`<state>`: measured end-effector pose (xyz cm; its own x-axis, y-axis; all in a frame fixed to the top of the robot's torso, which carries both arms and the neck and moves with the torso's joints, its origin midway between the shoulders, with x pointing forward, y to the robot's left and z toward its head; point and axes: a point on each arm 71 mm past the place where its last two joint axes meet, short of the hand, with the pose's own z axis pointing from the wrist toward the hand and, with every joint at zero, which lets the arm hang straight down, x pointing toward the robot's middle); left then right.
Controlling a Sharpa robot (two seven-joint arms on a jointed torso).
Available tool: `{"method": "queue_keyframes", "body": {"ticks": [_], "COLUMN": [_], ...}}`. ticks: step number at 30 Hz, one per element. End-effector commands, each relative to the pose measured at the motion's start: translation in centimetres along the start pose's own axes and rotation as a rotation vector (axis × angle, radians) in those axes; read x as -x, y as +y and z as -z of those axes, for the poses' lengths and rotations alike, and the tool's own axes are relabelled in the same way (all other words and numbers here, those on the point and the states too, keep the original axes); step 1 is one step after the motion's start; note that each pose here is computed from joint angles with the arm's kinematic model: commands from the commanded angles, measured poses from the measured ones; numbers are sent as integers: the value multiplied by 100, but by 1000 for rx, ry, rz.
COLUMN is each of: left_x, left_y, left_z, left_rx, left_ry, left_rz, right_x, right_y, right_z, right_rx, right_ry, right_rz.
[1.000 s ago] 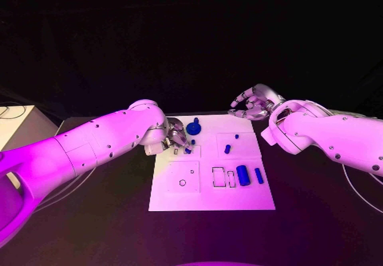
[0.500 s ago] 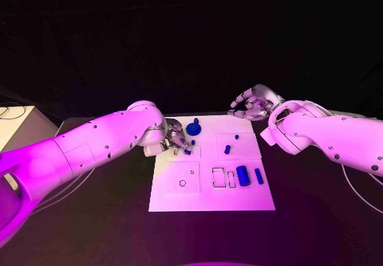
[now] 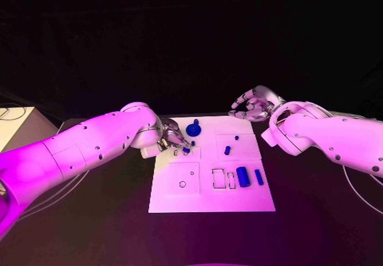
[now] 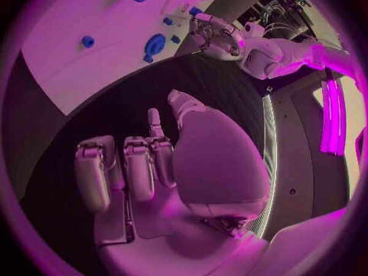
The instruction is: Assemble the parts on the task board
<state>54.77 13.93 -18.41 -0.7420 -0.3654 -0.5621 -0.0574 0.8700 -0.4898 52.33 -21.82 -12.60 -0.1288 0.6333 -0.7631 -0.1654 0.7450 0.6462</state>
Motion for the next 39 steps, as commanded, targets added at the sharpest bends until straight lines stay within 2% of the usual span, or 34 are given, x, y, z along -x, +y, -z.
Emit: {"method": "queue_keyframes", "body": {"ticks": [1,7,12,31,39], "left_x": [16,23,14,-30,-28], "left_y": [-21,-1,-20,-83,-64], "left_z": [27,43,32,-40,-42], "left_rx": [-23,-11,1,23,37], "left_ry": [-38,-57,-69,-67,-63], "left_rz": [25,-7,-58,-138,-171], "right_x": [-3,0,-1,-16,-24], "right_y": [2,-4,-6,-9,-17], "right_z": [4,7,7,8,11], "right_rx": [5,1,-2,-12,-27], "right_ry": [6,6,7,18,28], "right_rz": [8,8,7,7,-11]}}
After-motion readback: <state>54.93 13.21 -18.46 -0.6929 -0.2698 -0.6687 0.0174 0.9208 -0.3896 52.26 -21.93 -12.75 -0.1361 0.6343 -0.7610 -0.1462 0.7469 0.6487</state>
